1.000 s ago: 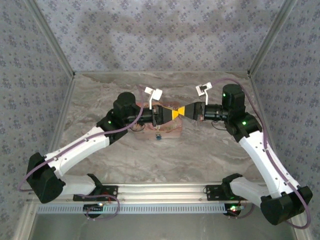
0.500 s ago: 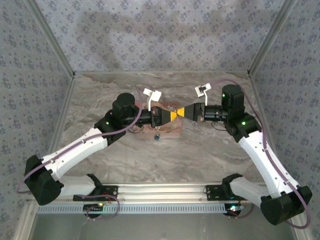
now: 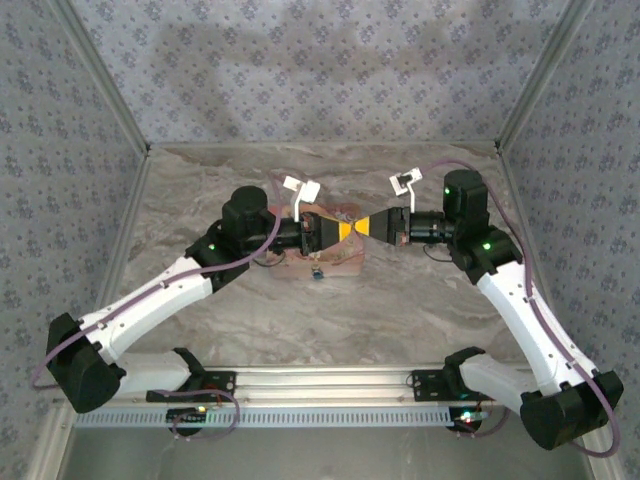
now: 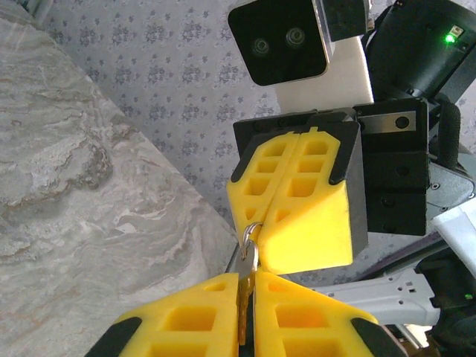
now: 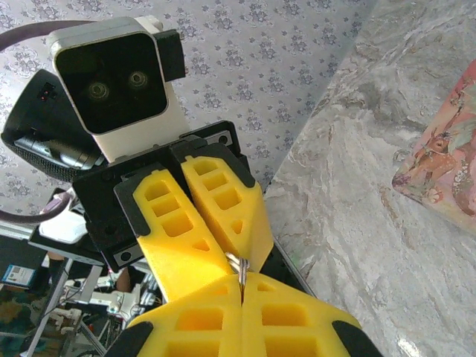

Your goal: Unlock the padlock with the key

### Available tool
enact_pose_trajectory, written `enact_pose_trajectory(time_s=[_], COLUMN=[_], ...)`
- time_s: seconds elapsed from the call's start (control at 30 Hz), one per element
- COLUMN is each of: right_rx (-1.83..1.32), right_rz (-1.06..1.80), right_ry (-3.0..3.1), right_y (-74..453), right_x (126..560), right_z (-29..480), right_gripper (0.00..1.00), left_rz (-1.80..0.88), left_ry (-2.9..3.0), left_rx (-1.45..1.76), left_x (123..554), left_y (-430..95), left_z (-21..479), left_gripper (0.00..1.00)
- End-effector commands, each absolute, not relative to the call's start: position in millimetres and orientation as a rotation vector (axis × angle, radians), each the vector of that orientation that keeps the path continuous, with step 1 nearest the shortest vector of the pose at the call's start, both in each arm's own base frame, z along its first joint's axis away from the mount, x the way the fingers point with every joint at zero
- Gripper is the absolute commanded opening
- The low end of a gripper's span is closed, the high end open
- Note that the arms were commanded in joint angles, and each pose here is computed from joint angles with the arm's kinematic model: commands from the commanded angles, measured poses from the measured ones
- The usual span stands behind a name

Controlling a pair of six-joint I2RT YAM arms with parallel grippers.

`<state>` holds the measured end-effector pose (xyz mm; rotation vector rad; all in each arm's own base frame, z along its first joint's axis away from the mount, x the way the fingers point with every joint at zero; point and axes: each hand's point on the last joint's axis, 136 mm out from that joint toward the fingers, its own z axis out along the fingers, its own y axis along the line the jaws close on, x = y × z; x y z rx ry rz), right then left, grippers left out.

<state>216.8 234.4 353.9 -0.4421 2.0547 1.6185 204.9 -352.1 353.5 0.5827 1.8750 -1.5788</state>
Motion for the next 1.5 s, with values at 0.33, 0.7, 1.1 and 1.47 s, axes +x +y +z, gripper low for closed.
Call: enact_pose_trajectory(time_s=[0.33, 0.7, 1.1, 1.47], right_rx=[-0.49, -0.504, -0.499, -0.496], right_rz=[1.669, 1.689, 1.69, 1.71], right_ry=[2.052, 2.052, 2.051, 2.04], right_y=[234, 235, 235, 238], right_x=[211, 209, 208, 206], right_z=[353, 352, 352, 358], right_gripper=[0.06, 0.06, 0.06, 0.06], left_rz=[-1.569, -1.559, -1.57, -1.689], left_ry=[1.815, 1.825, 1.815, 1.766], left_rx=[0.592, 0.58, 0.579, 0.642], left_x=[201, 201, 199, 188], left_y=[-345, -342, -341, -357], left_z=[375, 371, 371, 374], left_gripper=[0.06, 0.15, 0.18, 0.49])
